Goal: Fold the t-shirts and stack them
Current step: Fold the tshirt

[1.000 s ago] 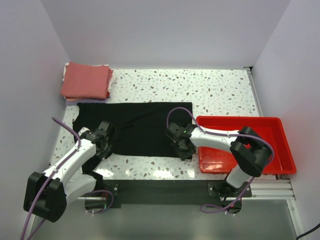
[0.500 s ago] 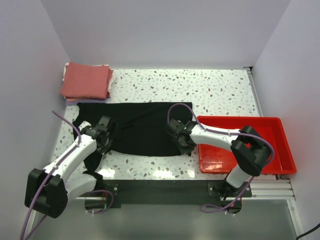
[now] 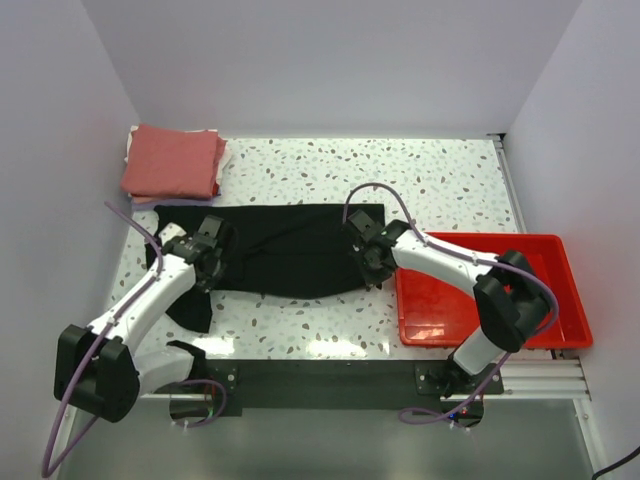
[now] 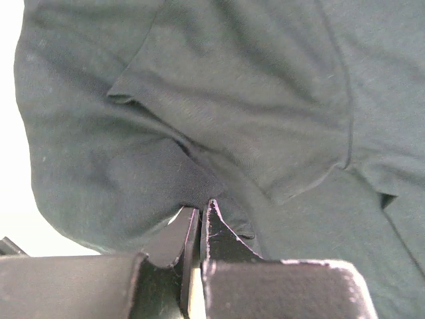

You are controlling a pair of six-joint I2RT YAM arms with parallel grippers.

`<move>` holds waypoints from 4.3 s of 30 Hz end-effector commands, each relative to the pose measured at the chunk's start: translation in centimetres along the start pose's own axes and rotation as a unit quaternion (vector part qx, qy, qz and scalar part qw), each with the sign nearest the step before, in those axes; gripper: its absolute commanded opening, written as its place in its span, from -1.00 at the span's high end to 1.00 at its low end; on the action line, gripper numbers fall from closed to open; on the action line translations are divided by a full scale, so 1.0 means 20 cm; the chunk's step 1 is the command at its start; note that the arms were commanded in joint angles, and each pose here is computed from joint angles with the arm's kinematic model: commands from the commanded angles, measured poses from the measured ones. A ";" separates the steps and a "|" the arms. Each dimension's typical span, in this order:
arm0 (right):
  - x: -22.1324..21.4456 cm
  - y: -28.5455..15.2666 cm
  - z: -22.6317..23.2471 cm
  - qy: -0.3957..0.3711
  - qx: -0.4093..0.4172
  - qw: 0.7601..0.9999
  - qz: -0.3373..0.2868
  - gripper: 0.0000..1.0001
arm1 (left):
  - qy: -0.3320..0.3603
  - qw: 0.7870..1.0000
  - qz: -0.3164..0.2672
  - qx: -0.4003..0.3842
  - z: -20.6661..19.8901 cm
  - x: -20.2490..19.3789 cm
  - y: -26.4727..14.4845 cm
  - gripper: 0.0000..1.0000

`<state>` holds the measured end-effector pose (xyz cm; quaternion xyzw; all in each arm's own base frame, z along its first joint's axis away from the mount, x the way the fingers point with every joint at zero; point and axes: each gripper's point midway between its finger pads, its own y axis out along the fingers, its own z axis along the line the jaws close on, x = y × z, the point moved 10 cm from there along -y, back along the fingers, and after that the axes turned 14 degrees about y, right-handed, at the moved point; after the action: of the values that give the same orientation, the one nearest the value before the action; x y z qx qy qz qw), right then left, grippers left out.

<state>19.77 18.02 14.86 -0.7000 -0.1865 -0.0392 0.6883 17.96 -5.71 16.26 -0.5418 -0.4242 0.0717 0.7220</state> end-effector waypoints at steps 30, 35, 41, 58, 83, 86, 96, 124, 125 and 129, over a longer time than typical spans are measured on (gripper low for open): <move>0.30 0.07 -0.03 0.040 -0.002 0.999 0.024 0.74 | 0.062 0.998 -0.029 -0.010 -0.31 0.32 0.19 0.91; 0.33 0.09 -0.03 0.044 -0.014 0.998 0.031 0.67 | 0.069 0.997 -0.023 -0.006 -0.34 0.34 0.23 0.85; 0.38 0.10 -0.03 0.048 -0.026 0.998 0.021 0.45 | 0.074 0.997 -0.021 -0.011 -0.38 0.36 0.25 0.69; 0.52 -0.16 0.00 0.053 0.057 0.995 -0.069 -0.98 | 0.050 0.994 -0.068 -0.074 -0.32 0.48 0.00 -1.00; 0.38 -0.13 0.02 0.034 0.125 0.990 -0.064 -0.98 | -0.032 0.995 0.088 -0.027 0.15 -0.24 0.25 -0.18; 0.38 -0.12 0.02 0.037 0.123 0.990 -0.059 -0.98 | -0.020 0.996 0.092 -0.002 0.17 -0.26 0.28 0.16; 0.37 -0.09 0.02 0.041 0.106 0.992 -0.052 -0.98 | -0.039 0.998 0.028 -0.029 0.14 -0.13 0.19 1.00; 0.37 -0.08 -0.01 0.039 0.073 0.995 -0.053 -0.98 | -0.006 0.996 -0.088 -0.024 -0.11 0.55 0.23 0.60; 0.37 -0.08 -0.01 0.038 0.072 0.995 -0.051 -0.98 | -0.002 0.996 -0.085 -0.026 -0.13 0.56 0.24 0.53; 0.37 -0.08 -0.01 0.039 0.068 0.996 -0.051 -0.98 | 0.013 0.998 -0.057 -0.008 -0.16 0.57 0.28 0.00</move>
<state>26.08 19.45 18.70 -0.6278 -0.1945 -0.0885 0.7485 27.87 0.41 16.16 -0.5227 -0.4383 0.0355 0.7304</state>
